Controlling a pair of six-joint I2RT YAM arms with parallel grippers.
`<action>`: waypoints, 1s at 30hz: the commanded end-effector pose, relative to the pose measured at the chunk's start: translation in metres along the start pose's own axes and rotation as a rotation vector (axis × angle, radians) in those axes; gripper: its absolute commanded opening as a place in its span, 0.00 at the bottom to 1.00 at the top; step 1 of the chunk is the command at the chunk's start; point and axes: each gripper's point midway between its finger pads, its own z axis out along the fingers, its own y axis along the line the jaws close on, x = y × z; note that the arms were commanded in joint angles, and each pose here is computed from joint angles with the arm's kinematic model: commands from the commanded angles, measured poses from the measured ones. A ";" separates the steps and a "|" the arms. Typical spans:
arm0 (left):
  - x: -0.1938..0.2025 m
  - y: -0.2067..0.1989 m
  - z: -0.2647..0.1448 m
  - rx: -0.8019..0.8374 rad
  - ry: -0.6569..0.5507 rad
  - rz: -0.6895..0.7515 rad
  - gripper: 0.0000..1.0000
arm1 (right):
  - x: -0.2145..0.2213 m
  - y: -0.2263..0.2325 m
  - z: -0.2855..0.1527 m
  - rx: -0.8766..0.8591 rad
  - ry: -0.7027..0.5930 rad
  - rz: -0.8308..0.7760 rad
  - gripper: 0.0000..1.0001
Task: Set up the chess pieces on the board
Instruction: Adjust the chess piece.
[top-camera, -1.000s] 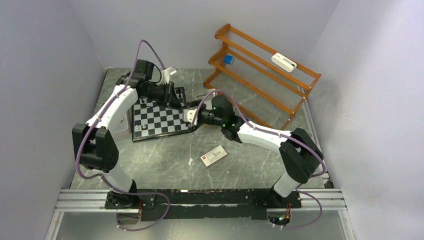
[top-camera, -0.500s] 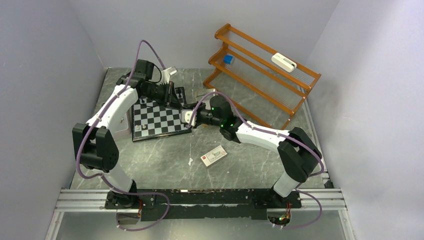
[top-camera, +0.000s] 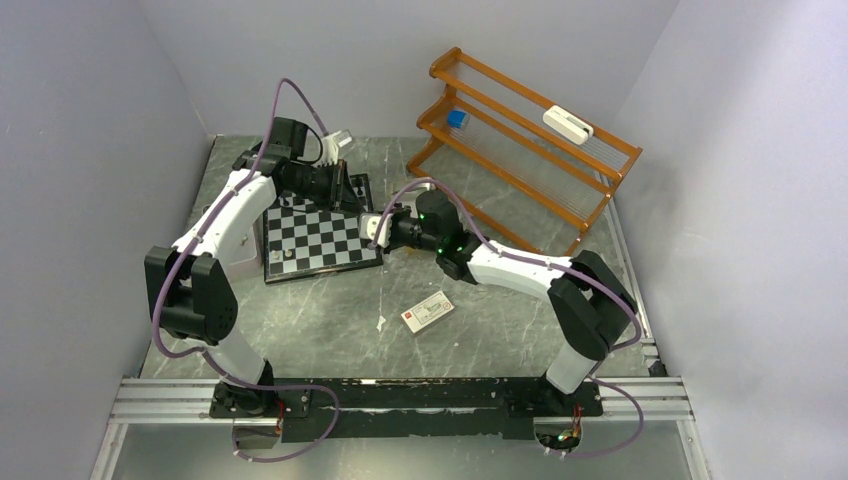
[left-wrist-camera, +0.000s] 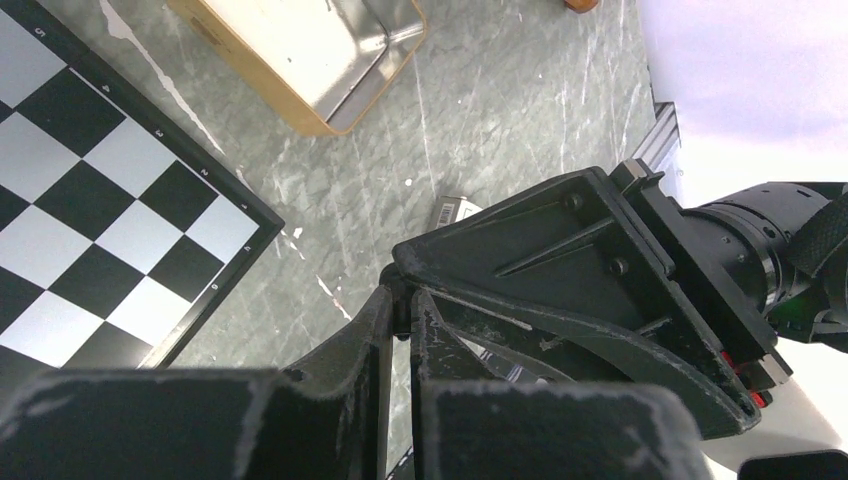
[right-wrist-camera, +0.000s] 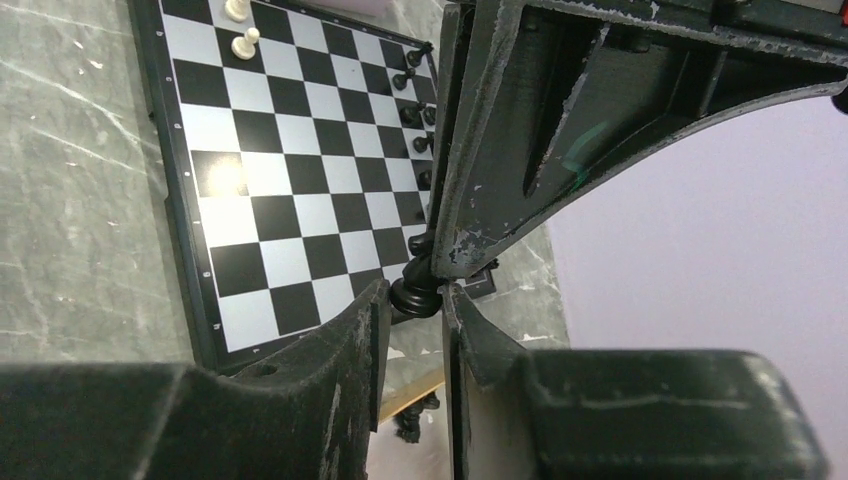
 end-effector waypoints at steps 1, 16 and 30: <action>-0.024 -0.013 -0.006 0.000 -0.085 0.082 0.09 | 0.003 0.016 0.008 -0.044 0.005 0.083 0.27; -0.033 0.035 -0.014 -0.284 -0.108 0.061 0.08 | -0.008 0.002 -0.019 0.145 -0.009 0.464 0.66; -0.097 0.121 -0.062 -0.636 -0.124 -0.064 0.08 | -0.024 -0.002 -0.061 0.278 0.008 0.939 1.00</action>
